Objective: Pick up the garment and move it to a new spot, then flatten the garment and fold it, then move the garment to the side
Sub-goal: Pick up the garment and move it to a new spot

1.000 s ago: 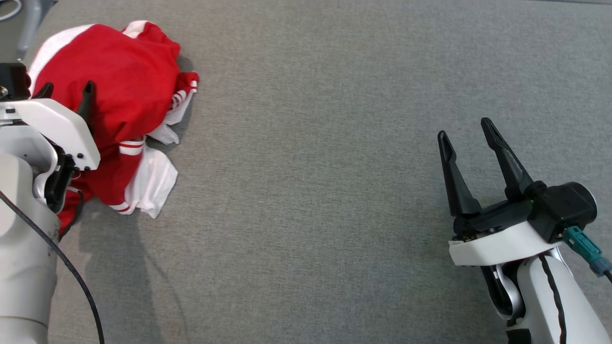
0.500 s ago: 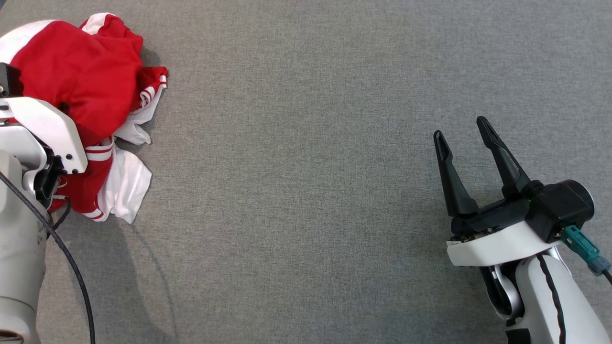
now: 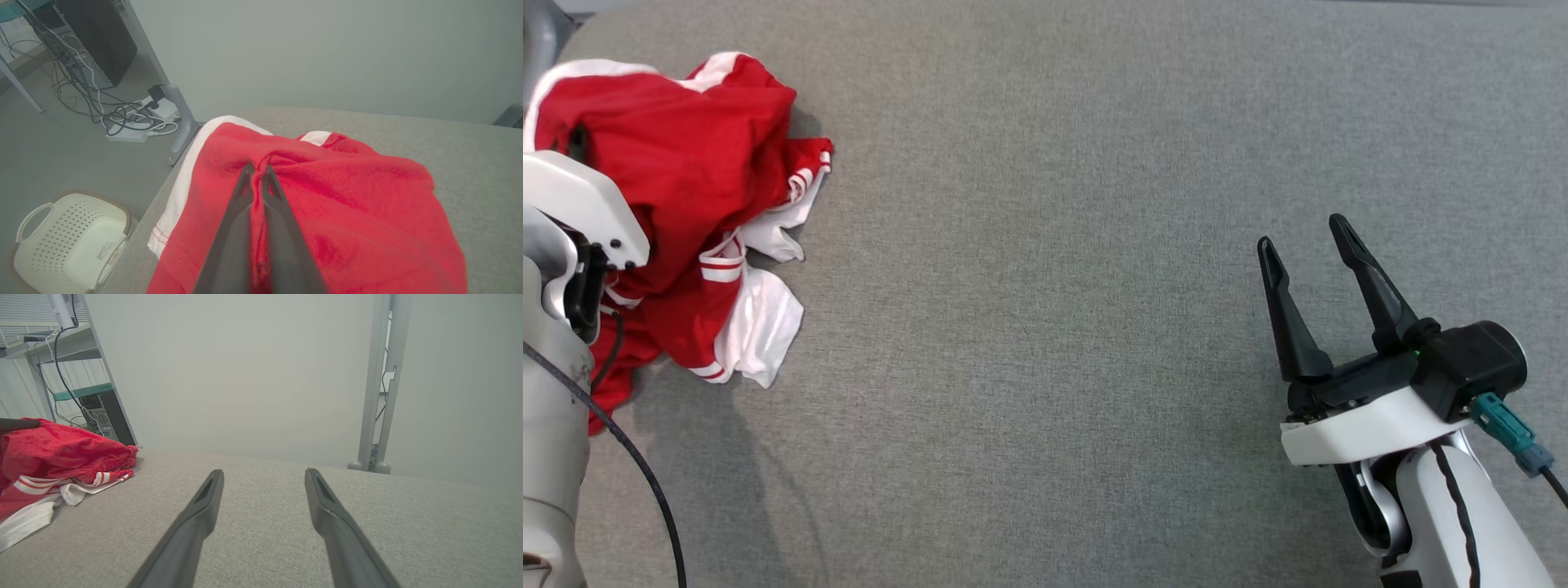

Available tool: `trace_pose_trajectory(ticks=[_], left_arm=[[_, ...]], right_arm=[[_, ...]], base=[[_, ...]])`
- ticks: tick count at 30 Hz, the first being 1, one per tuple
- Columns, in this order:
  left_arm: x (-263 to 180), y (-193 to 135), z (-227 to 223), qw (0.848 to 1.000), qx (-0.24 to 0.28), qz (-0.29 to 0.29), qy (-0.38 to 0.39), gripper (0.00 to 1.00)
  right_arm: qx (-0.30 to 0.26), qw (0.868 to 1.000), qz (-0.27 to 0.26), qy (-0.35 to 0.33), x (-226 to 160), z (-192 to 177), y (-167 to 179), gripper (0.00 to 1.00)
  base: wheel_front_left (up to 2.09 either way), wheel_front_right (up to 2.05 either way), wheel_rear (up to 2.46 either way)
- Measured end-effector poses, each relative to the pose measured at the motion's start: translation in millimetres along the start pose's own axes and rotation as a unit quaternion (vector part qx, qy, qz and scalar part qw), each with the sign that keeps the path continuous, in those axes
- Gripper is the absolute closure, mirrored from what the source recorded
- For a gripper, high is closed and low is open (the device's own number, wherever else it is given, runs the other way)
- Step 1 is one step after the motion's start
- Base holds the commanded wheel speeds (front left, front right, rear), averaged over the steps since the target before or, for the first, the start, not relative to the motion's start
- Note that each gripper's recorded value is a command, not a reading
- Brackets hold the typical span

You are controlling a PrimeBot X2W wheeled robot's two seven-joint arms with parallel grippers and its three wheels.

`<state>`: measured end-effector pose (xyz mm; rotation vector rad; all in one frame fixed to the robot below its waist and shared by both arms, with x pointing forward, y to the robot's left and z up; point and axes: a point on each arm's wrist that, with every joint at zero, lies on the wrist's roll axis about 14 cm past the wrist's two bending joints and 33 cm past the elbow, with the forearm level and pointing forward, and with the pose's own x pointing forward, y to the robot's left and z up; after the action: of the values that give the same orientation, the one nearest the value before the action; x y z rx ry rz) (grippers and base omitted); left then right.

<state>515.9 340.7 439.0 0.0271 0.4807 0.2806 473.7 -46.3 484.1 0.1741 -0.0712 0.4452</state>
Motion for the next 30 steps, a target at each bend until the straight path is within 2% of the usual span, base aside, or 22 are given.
trace_pose_trajectory(ticks=[5, 10, 14, 17, 18, 24, 28, 30], left_arm=[[-15, 4, 52, 0.993, -0.021, 0.002, -0.114, 1.00], [-43, 5, 104, 0.974, -0.040, -0.004, -0.223, 1.00], [-88, 1, 169, 0.940, -0.064, -0.028, -0.335, 1.00], [-134, 0, 216, 0.900, -0.075, -0.042, -0.426, 1.00], [-147, -2, 223, 0.891, -0.078, -0.047, -0.446, 1.00], [-197, -34, 234, 0.855, -0.087, -0.096, -0.502, 1.00], [-211, -69, 228, 0.846, -0.090, -0.145, -0.505, 1.00], [-222, -101, 226, 0.836, -0.094, -0.188, -0.506, 1.00]], right_arm=[[-0.003, 1.000, 0.001, -0.009, -4, 11, 5, 0.00], [-0.007, 1.000, 0.003, -0.021, -10, 25, 12, 0.00], [-0.012, 0.999, 0.004, -0.036, -17, 42, 19, 0.00], [-0.016, 0.999, 0.005, -0.048, -21, 53, 23, 0.00], [-0.017, 0.998, 0.003, -0.054, -21, 58, 23, 0.00], [-0.022, 0.997, -0.009, -0.075, -32, 78, 21, 0.00], [-0.025, 0.995, -0.026, -0.089, -43, 90, 12, 0.00], [-0.031, 0.993, -0.046, -0.100, -52, 100, 0, 0.00]], base=[[0.00, 0.00, 0.00], [0.00, 0.00, 0.00], [0.00, 0.00, 0.00], [0.00, 0.00, 0.00], [0.00, 0.00, 0.00], [0.00, 0.00, 0.00], [0.00, 0.00, 0.00], [0.00, 0.00, 0.00]])
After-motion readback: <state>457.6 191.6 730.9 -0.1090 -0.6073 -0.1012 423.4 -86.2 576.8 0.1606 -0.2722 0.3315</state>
